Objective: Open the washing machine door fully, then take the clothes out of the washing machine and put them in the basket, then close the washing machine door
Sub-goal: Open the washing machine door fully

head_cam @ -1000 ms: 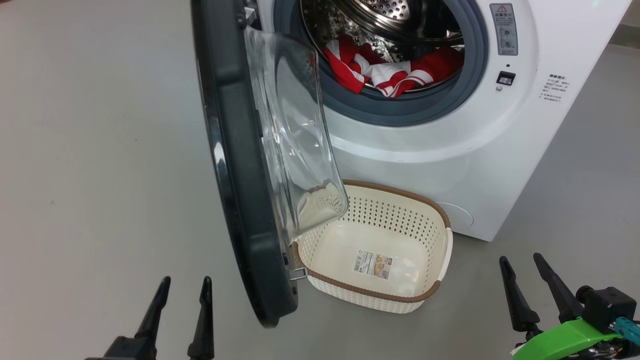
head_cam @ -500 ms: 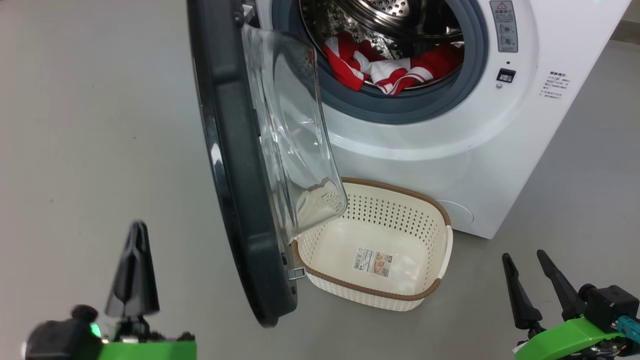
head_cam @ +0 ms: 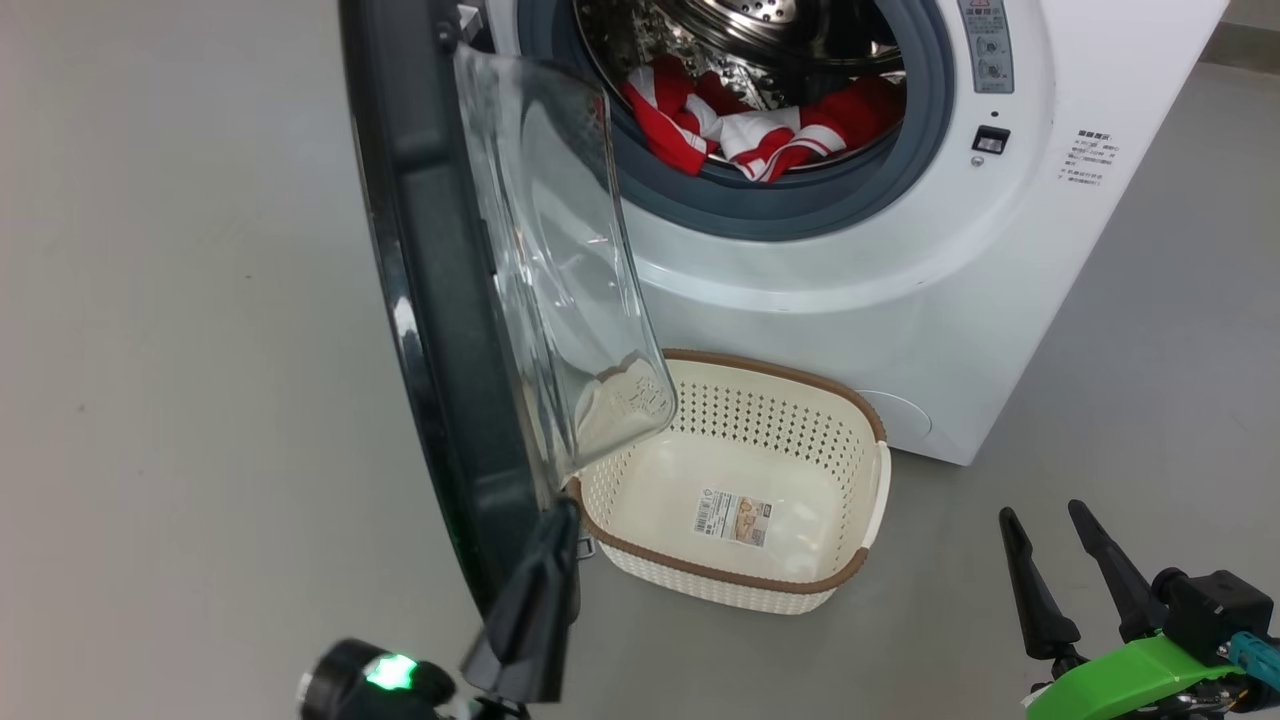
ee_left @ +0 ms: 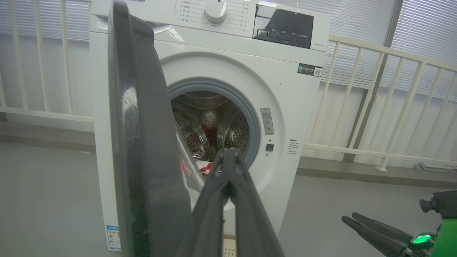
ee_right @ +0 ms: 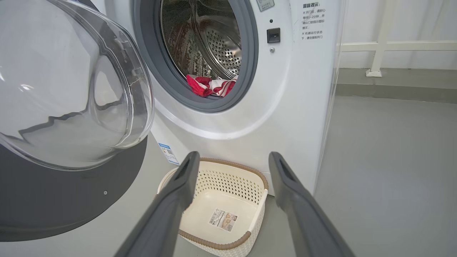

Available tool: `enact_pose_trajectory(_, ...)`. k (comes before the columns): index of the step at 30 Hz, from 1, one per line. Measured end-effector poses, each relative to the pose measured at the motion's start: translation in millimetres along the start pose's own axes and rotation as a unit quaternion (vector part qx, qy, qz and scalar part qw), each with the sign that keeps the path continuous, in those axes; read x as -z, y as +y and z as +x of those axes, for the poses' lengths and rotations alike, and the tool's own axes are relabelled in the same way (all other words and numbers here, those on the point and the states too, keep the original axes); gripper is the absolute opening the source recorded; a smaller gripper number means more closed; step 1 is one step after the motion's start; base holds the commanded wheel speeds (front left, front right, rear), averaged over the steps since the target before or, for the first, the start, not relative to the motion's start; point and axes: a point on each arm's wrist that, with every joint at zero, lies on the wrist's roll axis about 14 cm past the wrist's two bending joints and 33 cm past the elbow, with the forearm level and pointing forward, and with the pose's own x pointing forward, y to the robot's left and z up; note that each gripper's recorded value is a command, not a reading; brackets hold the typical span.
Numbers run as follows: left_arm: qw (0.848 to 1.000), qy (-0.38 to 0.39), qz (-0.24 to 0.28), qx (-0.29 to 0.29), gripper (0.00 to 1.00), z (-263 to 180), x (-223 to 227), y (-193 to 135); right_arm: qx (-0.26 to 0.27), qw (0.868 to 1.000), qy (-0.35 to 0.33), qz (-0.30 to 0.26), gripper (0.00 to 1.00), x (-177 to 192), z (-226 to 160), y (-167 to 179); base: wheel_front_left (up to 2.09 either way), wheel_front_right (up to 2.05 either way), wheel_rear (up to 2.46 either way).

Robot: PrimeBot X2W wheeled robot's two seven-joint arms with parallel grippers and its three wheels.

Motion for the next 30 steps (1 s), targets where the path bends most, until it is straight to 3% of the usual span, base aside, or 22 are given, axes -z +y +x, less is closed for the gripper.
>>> enact_pose_trajectory(10, 0.99, 0.134, -0.038, -0.009, 0.0, -26, 81, 2, 0.004, 1.0, 0.001, 0.001, 1.0, 1, -2, -3, 0.0, 0.0, 0.0)
enact_pose_trajectory(22, 0.989, 0.129, -0.031, -0.056, 0.0, -23, 80, 32, -0.004, 1.0, 0.007, 0.002, 1.0, 5, 1, 2, 0.0, 0.0, 0.0)
enact_pose_trajectory(30, 0.986, 0.115, -0.004, -0.117, 0.0, -27, 69, 73, -0.012, 1.0, 0.012, 0.0, 1.0, 9, 5, 6, 0.0, 0.0, 0.0)
